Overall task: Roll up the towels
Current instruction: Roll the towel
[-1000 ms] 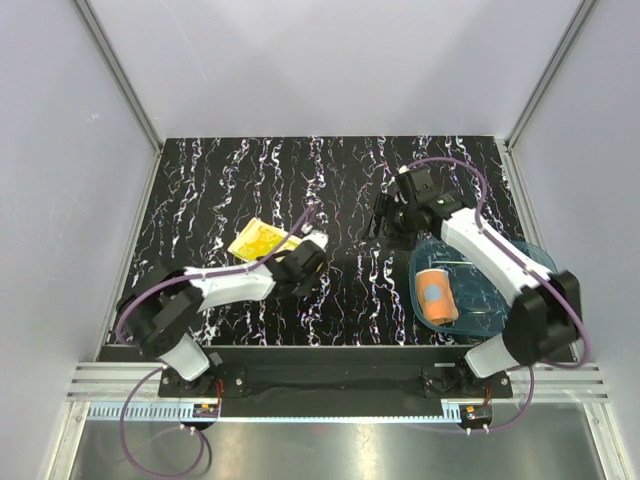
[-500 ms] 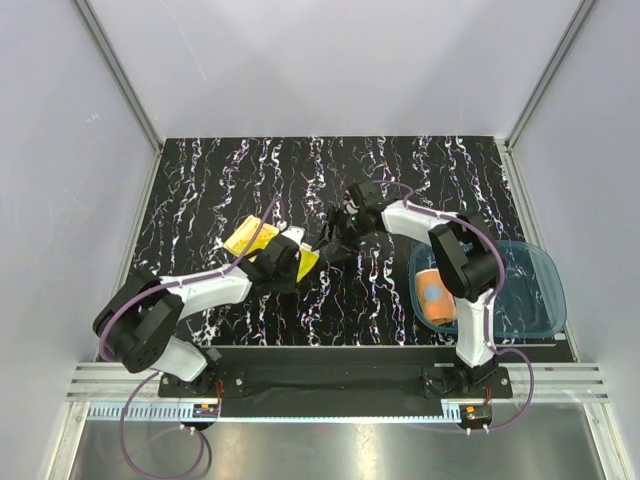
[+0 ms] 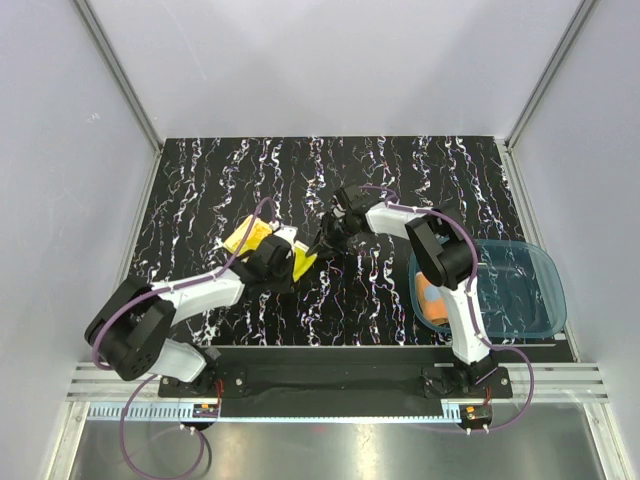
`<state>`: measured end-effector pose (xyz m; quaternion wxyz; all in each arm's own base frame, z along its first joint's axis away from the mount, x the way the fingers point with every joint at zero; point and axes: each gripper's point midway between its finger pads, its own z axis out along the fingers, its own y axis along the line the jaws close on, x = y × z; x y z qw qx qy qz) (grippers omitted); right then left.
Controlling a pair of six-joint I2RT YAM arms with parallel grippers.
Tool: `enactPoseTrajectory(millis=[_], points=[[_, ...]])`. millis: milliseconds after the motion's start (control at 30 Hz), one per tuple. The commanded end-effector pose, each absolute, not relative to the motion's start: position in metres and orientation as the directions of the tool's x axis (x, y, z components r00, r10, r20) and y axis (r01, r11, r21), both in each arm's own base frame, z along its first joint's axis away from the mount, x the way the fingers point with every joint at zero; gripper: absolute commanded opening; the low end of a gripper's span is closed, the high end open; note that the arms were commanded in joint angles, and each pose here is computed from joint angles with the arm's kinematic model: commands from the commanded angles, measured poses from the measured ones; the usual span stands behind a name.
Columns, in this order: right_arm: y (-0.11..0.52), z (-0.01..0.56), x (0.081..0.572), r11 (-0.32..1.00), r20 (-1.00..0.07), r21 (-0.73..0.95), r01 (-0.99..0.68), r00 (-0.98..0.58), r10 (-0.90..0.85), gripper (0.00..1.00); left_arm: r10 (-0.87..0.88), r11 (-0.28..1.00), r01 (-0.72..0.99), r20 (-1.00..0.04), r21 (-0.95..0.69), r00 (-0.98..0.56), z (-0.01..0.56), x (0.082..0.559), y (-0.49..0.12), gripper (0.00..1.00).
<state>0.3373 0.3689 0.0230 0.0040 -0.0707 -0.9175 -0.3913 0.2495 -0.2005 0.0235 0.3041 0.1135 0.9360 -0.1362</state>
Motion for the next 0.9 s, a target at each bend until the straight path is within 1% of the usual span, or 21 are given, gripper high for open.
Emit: enactPoseTrajectory(millis=[0,33,67,100,233,300,333,367,400,433,500,533,600,633,767,867], points=[[0.376,0.012,0.343,0.682,0.055,0.720,0.127,-0.990,0.126,0.24,0.076,0.919,0.306,-0.650,-0.249,-0.756,0.042,0.258,-0.211,0.00],[0.375,0.011,0.345,0.683,0.050,0.720,0.123,-0.991,0.126,0.18,0.071,0.918,0.305,-0.649,-0.255,-0.758,0.043,0.257,-0.211,0.00],[0.373,0.010,0.344,0.686,0.052,0.717,0.126,-0.990,0.128,0.05,0.066,0.914,0.307,-0.649,-0.266,-0.758,0.045,0.256,-0.213,0.00],[0.371,0.009,0.344,0.694,0.048,0.709,0.126,-0.990,0.131,0.00,0.066,0.912,0.309,-0.646,-0.270,-0.761,0.046,0.255,-0.213,0.00],[0.351,0.019,0.345,0.733,-0.008,0.673,0.100,-0.990,0.143,0.00,0.040,0.902,0.302,-0.636,-0.308,-0.770,0.053,0.252,-0.218,0.00],[0.338,0.016,0.340,0.771,-0.017,0.628,0.106,-0.989,0.149,0.00,0.036,0.882,0.317,-0.622,-0.348,-0.782,0.057,0.247,-0.225,0.00],[0.331,0.022,0.341,0.784,-0.044,0.614,0.084,-0.989,0.140,0.00,0.023,0.877,0.311,-0.613,-0.367,-0.790,0.058,0.245,-0.228,0.00],[0.324,0.021,0.338,0.799,-0.046,0.595,0.085,-0.989,0.140,0.02,0.020,0.866,0.318,-0.608,-0.387,-0.794,0.061,0.242,-0.232,0.00],[0.314,0.019,0.336,0.821,-0.049,0.563,0.093,-0.988,0.146,0.13,0.019,0.863,0.318,-0.605,-0.392,-0.796,0.061,0.240,-0.233,0.00],[0.308,0.026,0.336,0.831,-0.075,0.552,0.069,-0.988,0.132,0.18,0.012,0.861,0.313,-0.599,-0.401,-0.800,0.062,0.238,-0.235,0.00],[0.291,0.027,0.334,0.853,-0.081,0.514,0.089,-0.985,0.152,0.35,0.025,0.852,0.329,-0.595,-0.408,-0.803,0.064,0.234,-0.241,0.00],[0.285,0.036,0.336,0.856,-0.105,0.511,0.078,-0.983,0.152,0.49,0.023,0.849,0.330,-0.596,-0.412,-0.803,0.067,0.234,-0.244,0.00],[0.271,0.041,0.337,0.878,-0.126,0.471,0.085,-0.979,0.163,0.55,0.035,0.843,0.338,-0.585,-0.418,-0.810,0.065,0.231,-0.250,0.00],[0.267,0.051,0.339,0.882,-0.153,0.467,0.070,-0.975,0.159,0.60,0.038,0.838,0.343,-0.581,-0.424,-0.813,0.067,0.230,-0.255,0.00],[0.246,0.073,0.343,0.909,-0.207,0.412,0.065,-0.965,0.163,0.64,0.040,0.817,0.350,-0.560,-0.458,-0.827,0.072,0.226,-0.270,0.00],[0.235,0.094,0.348,0.918,-0.264,0.392,0.053,-0.950,0.168,0.65,0.025,0.801,0.340,-0.541,-0.492,-0.841,0.079,0.223,-0.277,0.00]])
